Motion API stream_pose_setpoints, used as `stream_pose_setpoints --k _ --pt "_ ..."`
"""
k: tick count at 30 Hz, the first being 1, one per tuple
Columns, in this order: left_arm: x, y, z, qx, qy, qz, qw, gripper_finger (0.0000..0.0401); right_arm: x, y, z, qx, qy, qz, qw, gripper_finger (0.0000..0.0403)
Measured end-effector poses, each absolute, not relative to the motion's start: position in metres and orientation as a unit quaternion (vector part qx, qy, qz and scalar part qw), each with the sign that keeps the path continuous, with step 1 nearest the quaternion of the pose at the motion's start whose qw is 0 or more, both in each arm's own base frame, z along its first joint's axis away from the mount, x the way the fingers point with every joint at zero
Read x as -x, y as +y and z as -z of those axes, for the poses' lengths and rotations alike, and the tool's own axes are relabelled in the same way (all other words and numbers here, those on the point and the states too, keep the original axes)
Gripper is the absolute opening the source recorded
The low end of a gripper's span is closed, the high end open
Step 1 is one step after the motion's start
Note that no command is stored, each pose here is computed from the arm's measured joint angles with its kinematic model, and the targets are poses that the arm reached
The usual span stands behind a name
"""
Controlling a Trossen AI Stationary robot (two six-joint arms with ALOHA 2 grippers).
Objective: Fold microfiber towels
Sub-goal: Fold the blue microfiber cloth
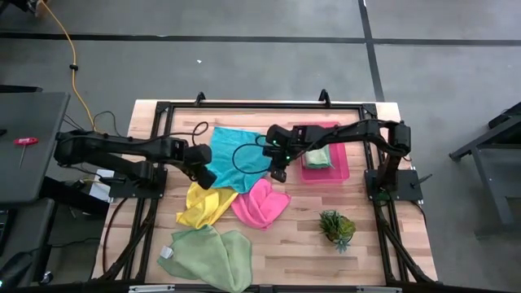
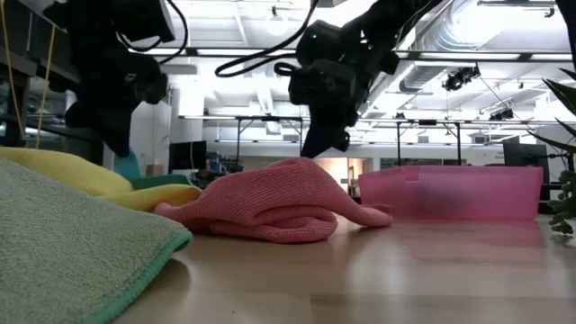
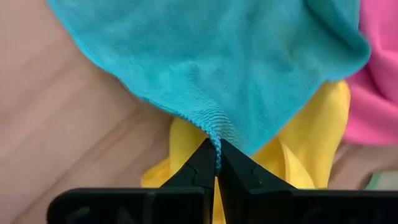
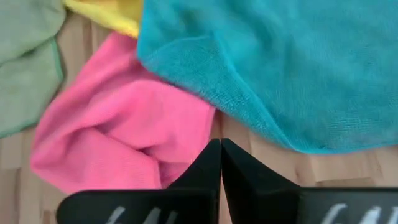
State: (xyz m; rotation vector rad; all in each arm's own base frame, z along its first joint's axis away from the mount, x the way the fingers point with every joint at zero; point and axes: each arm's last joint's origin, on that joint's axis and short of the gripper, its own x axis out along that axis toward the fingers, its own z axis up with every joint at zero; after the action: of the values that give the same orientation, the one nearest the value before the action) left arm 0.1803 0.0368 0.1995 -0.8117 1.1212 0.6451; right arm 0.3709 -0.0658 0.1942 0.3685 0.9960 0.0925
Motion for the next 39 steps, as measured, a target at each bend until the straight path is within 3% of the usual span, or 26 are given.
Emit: stream_pose_setpoints --k 3,10,15,27,39 --pt "-0.184 0.035 -0.194 0.363 0.524 -0.29 0.714 0.0 -0.374 -0.063 -0.192 -0.157 0.469 -0.059 0.867 0.0026" --pt "-0.193 0.032 -0.182 0.344 0.551 -0.28 0.707 0.0002 -0.378 -0.064 -0.185 -0.141 0.466 -0.067 0.871 0.0123" --pt "-0.191 0.033 -0.184 0.322 0.559 -0.263 0.717 0.0029 -0.38 -0.064 -0.186 -0.135 0.457 -0.065 0.877 0.0165" --pt "-0.186 0.042 -0.233 0.141 0.599 -0.135 0.776 0.0128 -0.38 -0.065 -0.187 -0.126 0.454 -0.07 0.879 0.0172" --pt "-0.2 0.027 -0.206 -0.084 0.695 0.052 0.712 0.0148 -0.38 -0.064 -0.187 -0.128 0.453 -0.069 0.879 0.0172"
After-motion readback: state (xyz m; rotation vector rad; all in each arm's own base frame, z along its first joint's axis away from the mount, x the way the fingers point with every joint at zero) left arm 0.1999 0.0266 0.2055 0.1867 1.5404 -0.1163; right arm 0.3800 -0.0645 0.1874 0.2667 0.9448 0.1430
